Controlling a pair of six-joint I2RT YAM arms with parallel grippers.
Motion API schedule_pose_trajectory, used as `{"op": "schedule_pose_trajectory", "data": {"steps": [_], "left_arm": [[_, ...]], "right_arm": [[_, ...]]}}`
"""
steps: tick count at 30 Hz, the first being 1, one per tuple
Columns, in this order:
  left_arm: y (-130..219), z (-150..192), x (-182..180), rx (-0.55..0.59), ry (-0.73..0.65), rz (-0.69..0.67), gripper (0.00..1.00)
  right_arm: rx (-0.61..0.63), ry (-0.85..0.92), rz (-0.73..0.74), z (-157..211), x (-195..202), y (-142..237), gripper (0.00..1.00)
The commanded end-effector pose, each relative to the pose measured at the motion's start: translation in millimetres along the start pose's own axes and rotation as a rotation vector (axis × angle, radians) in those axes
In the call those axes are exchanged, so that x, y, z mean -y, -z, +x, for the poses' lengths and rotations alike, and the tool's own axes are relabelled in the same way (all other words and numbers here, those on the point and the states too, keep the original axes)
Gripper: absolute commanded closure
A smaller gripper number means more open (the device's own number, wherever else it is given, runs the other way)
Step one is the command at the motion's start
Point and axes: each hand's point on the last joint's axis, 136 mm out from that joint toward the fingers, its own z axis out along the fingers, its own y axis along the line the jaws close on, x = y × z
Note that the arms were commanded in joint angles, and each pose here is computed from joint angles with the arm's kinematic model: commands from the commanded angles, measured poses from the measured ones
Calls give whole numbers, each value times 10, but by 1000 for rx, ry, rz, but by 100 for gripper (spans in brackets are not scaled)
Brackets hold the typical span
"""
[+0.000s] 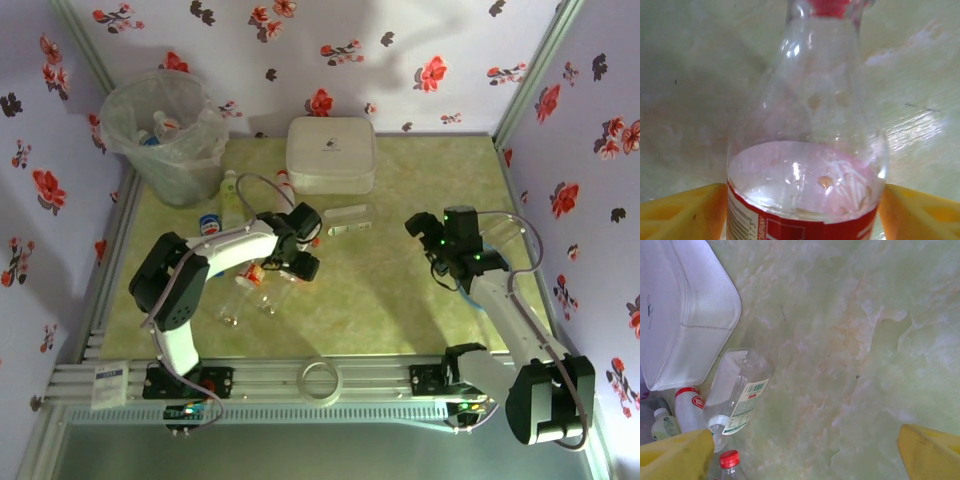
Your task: Put the plastic bottles in the bin
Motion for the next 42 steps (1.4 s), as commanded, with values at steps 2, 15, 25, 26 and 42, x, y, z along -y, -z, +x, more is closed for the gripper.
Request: {"op": "schedule_pose_trajectory", "data": {"steps": [2,15,25,26,42], "left_arm": [[457,-248,122,112,-14,63,28],[1919,-1032,-405,441,-10,36,39],[1445,-523,-121,275,17,189,21],[1327,-441,-16,248,10,210,16],[-122,290,632,-55,-40,190,3]], "right_arm": [[5,14,-5,-23,0,-25,5],[41,19,-18,-40,69,94,5],[56,5,0,-60,198,121,5],[55,2,-1,-62,197,116,5],[25,-12,10,-42,211,20,5]]}}
